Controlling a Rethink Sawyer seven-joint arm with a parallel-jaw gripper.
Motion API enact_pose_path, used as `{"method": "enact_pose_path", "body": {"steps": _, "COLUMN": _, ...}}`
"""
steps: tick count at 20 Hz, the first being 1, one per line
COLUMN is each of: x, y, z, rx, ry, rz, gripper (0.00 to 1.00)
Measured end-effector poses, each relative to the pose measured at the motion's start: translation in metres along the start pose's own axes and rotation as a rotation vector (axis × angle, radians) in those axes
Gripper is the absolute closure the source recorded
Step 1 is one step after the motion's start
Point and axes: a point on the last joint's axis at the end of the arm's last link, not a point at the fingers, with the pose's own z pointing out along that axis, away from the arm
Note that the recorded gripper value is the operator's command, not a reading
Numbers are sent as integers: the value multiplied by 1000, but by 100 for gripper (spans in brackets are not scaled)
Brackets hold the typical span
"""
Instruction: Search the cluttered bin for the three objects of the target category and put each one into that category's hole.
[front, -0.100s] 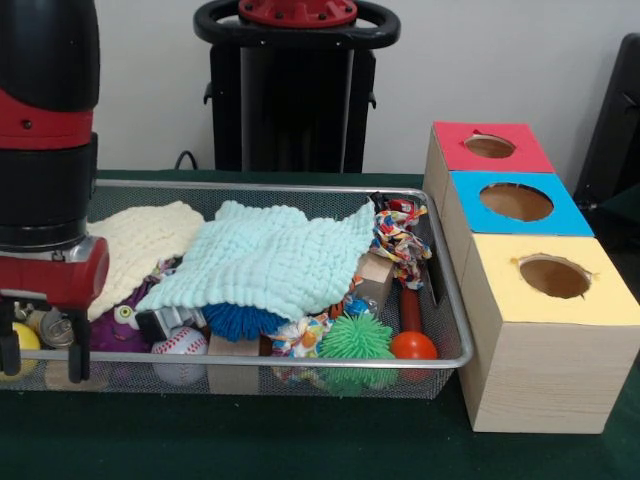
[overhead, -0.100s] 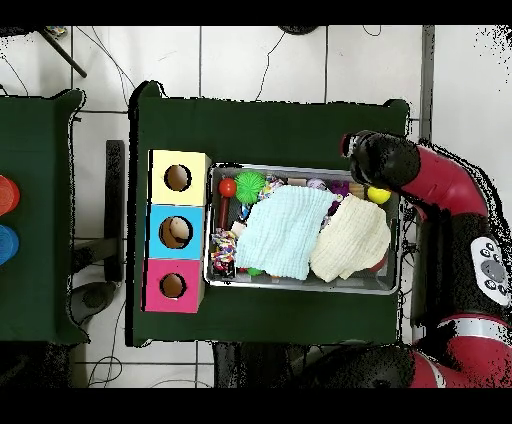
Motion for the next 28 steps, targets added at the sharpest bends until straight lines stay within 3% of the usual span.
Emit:
{"method": "enact_pose_path", "body": {"steps": 9, "x": 1, "y": -28, "z": -18, "rx": 17, "ry": -11, "rz": 28, "gripper": 0}}
{"method": "enact_pose_path", "body": {"steps": 21, "x": -17, "y": -37, "z": -49, "rx": 42, "ry": -54, "rz": 26, "gripper": 0}}
{"method": "enact_pose_path", "body": {"steps": 28, "x": -19, "y": -37, "z": -51, "rx": 43, "ry": -57, "rz": 25, "gripper": 0}}
